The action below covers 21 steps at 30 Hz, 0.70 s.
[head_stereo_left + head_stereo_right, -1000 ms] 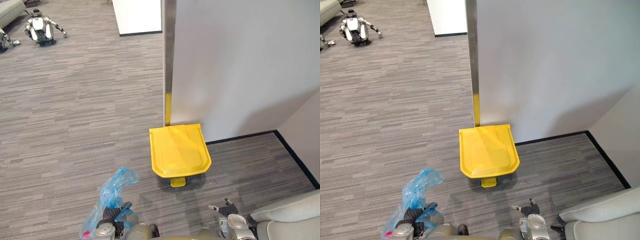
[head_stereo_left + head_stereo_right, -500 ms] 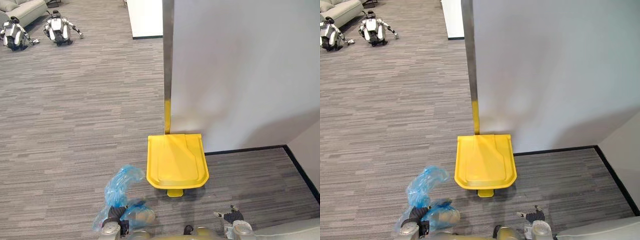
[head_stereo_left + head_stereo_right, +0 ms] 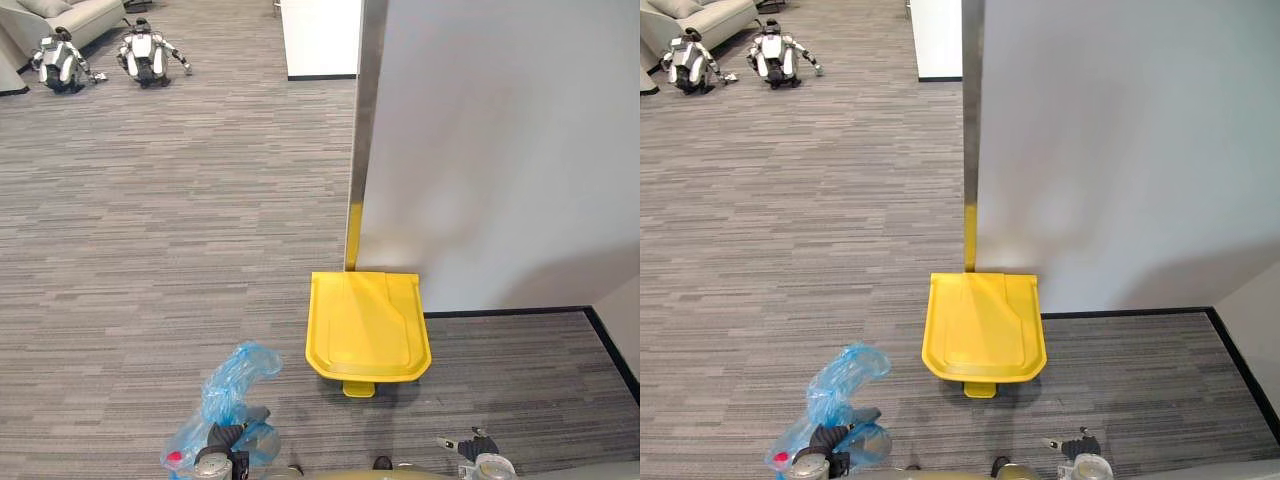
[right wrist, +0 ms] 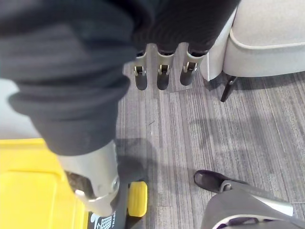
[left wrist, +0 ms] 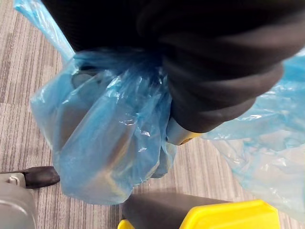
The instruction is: Gather rubbish on tea table into small bin, then transfer packed bag to large trash can.
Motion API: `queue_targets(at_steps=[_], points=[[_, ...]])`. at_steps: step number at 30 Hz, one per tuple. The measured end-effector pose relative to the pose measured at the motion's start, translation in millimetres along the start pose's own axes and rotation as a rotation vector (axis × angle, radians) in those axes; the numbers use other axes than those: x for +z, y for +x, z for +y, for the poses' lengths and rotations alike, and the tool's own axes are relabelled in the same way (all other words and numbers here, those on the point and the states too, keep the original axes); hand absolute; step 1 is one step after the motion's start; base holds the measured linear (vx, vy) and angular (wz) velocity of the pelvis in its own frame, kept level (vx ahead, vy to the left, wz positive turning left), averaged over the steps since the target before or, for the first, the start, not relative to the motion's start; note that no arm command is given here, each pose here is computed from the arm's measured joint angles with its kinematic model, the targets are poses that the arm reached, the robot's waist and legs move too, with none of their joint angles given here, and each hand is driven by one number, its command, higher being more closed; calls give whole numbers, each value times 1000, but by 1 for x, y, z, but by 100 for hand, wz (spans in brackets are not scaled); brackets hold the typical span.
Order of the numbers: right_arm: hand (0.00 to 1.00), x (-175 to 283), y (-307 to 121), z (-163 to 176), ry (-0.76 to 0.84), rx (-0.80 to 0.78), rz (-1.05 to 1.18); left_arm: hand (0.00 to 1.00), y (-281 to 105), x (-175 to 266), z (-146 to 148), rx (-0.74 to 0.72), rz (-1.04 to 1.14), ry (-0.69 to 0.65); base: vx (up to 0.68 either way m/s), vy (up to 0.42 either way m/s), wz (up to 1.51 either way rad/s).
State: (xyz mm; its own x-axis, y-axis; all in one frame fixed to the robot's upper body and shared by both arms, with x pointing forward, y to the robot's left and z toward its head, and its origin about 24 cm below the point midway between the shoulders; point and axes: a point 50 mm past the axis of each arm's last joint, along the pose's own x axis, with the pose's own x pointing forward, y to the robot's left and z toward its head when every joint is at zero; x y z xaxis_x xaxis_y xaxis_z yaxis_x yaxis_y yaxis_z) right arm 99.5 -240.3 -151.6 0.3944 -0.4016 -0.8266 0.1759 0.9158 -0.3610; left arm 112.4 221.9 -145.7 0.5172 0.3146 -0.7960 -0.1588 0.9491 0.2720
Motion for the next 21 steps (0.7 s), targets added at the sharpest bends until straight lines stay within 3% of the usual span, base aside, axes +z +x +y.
queue_targets(at_steps=[15, 21], points=[[0, -7, 0, -10, 26, -32, 21, 100, -2, -10, -2, -26, 33, 55, -33, -12, 9], [0, 13, 1, -6, 43, -30, -48, 100, 0, -5, -2, -25, 18, 53, 111, 59, -31]])
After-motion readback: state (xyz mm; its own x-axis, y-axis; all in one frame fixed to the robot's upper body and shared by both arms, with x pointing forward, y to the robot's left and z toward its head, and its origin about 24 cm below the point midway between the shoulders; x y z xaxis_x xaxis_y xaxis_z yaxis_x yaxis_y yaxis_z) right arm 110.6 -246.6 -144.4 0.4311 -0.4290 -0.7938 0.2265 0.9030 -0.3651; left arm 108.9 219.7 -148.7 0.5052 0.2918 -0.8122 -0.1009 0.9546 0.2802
